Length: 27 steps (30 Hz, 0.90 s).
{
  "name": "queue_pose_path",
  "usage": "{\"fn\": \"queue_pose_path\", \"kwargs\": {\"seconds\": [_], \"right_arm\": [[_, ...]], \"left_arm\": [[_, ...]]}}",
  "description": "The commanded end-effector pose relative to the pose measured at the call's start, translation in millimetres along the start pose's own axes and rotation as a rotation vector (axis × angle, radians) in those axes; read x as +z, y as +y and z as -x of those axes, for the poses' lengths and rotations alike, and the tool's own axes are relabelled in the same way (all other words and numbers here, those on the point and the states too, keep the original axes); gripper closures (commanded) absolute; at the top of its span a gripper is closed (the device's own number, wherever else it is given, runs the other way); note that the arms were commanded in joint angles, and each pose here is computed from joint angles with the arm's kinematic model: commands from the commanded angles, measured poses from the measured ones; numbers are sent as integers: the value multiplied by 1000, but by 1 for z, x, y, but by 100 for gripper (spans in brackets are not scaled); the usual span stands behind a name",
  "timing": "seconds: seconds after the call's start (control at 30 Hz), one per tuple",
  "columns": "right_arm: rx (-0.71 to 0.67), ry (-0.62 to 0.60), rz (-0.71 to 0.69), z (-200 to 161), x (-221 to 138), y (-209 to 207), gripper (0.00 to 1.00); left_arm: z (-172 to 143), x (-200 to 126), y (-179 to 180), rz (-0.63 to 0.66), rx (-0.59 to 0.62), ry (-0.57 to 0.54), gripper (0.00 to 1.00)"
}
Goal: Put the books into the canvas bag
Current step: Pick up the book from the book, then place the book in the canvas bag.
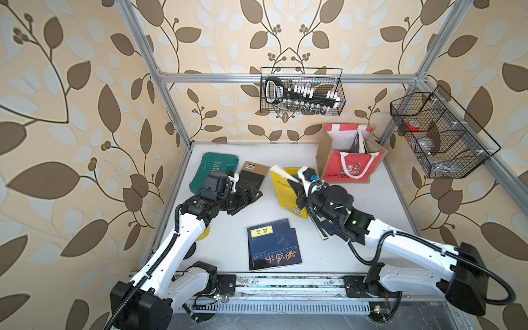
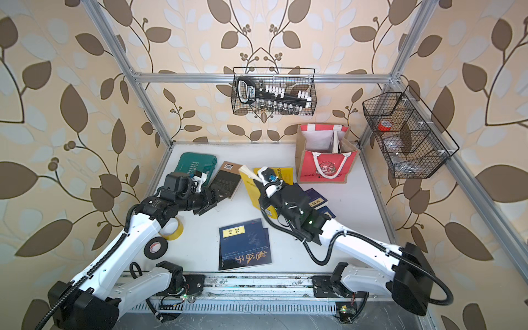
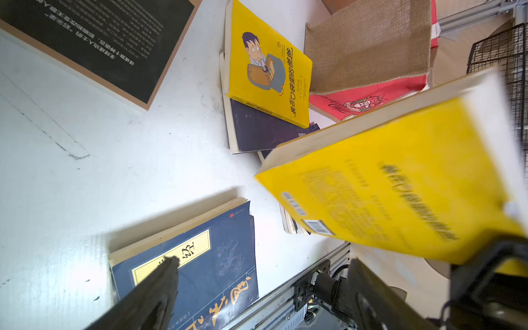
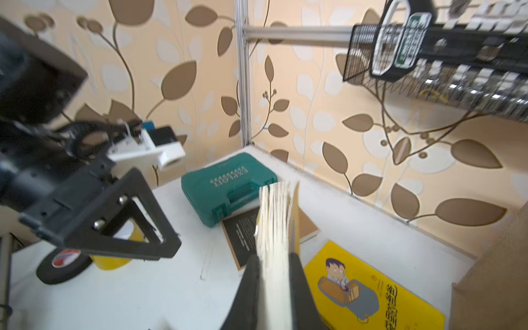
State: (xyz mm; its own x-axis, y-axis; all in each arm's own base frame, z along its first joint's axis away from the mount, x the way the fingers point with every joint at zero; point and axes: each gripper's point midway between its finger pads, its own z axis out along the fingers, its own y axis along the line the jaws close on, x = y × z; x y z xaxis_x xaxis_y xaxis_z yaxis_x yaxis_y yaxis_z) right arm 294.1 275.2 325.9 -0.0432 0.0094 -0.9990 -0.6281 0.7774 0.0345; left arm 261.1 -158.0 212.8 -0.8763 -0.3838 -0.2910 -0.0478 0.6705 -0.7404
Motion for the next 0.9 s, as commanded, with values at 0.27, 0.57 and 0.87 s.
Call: {"fn": "queue_pose_path", "kwargs": {"seconds": [0.27,0.57,0.87], "right_arm": [[179,-135,85,71,-29,-51,100],[83,-321,-258,145,-62,-151,100],[-158,-504,-603,194,-103,-209,100]], "left_arm": [[3,-12,-56,-261,183,20,1],[-1,-12,-54,-263,244,25,1],[1,-3,-51,-258,246,46,1]]}}
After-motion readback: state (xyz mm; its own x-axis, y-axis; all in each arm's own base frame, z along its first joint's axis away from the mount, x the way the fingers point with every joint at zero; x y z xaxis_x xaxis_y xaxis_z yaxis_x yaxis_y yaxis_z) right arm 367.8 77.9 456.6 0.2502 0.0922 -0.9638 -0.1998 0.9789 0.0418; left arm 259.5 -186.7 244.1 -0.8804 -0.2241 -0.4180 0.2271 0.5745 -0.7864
